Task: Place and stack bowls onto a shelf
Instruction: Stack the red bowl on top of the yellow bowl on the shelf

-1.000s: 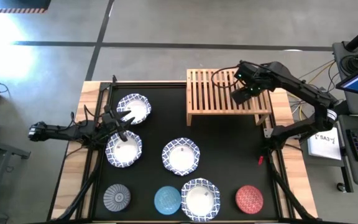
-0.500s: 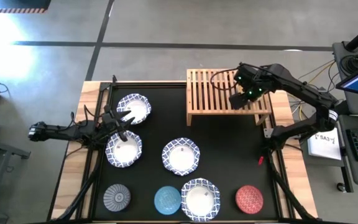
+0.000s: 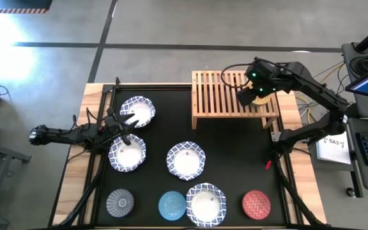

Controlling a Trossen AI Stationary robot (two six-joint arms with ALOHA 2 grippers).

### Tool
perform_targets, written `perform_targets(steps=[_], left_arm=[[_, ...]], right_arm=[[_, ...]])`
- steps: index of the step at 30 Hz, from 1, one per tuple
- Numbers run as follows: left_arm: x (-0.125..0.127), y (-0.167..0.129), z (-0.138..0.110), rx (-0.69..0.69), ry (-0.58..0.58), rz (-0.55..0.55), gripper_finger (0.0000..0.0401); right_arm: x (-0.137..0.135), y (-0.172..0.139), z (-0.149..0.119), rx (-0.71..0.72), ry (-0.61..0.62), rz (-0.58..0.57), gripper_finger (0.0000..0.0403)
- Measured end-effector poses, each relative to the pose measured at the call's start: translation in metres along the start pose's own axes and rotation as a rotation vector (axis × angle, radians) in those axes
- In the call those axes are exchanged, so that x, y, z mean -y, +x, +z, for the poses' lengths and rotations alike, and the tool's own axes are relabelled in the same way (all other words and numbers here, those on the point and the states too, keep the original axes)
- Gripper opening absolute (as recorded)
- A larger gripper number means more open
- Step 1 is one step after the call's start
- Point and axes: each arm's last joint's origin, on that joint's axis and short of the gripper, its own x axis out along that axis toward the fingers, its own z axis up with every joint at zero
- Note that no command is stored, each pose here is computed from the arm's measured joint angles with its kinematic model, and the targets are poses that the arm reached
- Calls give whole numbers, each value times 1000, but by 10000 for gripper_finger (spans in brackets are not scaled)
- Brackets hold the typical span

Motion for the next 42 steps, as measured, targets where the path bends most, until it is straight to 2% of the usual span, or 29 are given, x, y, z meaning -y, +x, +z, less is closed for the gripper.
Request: perform_targets(steps=[4,10,16,21,27,35,42], left_arm=[[0,0,0,0,0,-1,159],[0,0,0,0,0,0,159],[0,0,0,0,0,-1,159],[0,0,0,0,0,0,159],[0,0,0,0,0,0,159],[0,0,0,0,0,-1,159],[0,0,0,0,0,0,159]], right_arm=[[-16,-1,-9,-54,-5,92,171],[-51,7,-35,-147,-42,120,169],[-88,4,-70,-226,-19,139,168],[-120,4,-106,-291,-12,117,168],[-158,13,-155,-350,-25,40,168],[-187,19,-224,-495,31,-62,169],[-215,28,-272,-550,86,-21,169]])
